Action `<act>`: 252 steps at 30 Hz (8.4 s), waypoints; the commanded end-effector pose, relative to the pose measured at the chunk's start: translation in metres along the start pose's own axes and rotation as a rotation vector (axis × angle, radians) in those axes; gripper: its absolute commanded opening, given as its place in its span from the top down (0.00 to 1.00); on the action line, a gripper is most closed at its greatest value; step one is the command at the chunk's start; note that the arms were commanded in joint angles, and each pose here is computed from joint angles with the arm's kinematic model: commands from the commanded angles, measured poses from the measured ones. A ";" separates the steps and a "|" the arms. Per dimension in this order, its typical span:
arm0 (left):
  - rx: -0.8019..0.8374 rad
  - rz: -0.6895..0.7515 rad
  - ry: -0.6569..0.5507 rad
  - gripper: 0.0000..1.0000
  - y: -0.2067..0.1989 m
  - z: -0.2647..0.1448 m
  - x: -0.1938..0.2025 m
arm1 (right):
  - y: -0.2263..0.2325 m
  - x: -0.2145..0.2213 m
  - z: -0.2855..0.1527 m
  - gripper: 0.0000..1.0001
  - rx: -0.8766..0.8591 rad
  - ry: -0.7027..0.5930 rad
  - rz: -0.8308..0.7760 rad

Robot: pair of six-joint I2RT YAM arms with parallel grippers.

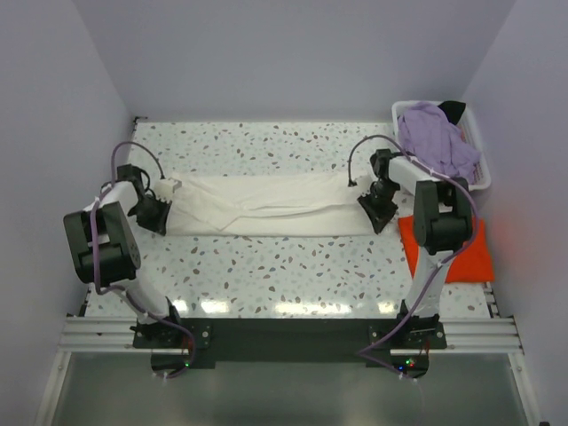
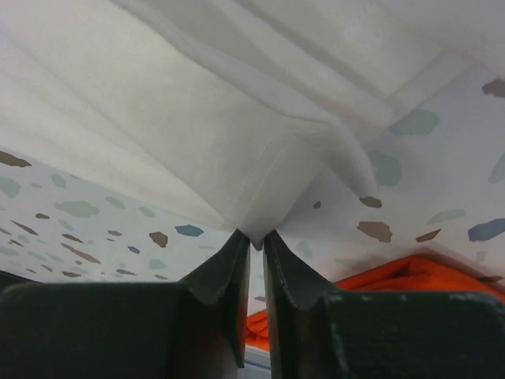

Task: Fold and stack the t-shirts
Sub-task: Fold the tshirt

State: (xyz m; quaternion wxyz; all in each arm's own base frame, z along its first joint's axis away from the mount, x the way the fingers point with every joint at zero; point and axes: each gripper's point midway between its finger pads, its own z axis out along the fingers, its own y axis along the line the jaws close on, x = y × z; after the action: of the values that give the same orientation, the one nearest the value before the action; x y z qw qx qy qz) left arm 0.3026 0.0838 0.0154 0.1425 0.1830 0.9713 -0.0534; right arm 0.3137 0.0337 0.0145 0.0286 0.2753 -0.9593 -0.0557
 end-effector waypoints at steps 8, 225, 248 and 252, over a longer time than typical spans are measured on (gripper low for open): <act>0.115 0.004 -0.276 0.59 -0.036 -0.076 -0.057 | 0.012 -0.048 -0.081 0.52 -0.004 -0.274 -0.014; 0.134 -0.319 -0.418 0.62 0.018 -0.038 -0.159 | 0.342 -0.266 -0.033 0.55 -0.835 -0.474 0.292; 0.075 -0.252 -0.232 0.73 -0.042 0.024 -0.144 | 0.115 -0.178 -0.032 0.77 -0.042 -0.332 -0.139; 0.034 -0.272 -0.148 0.72 -0.031 0.050 -0.135 | 0.077 -0.176 -0.024 0.77 0.104 -0.295 -0.189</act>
State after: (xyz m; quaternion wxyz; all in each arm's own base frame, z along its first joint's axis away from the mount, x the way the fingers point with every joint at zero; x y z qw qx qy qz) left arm 0.4117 -0.0108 0.0209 0.2112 0.0600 0.9654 -0.1404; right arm 0.4054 0.2210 0.0450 -0.1186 0.3018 -0.9360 -0.1368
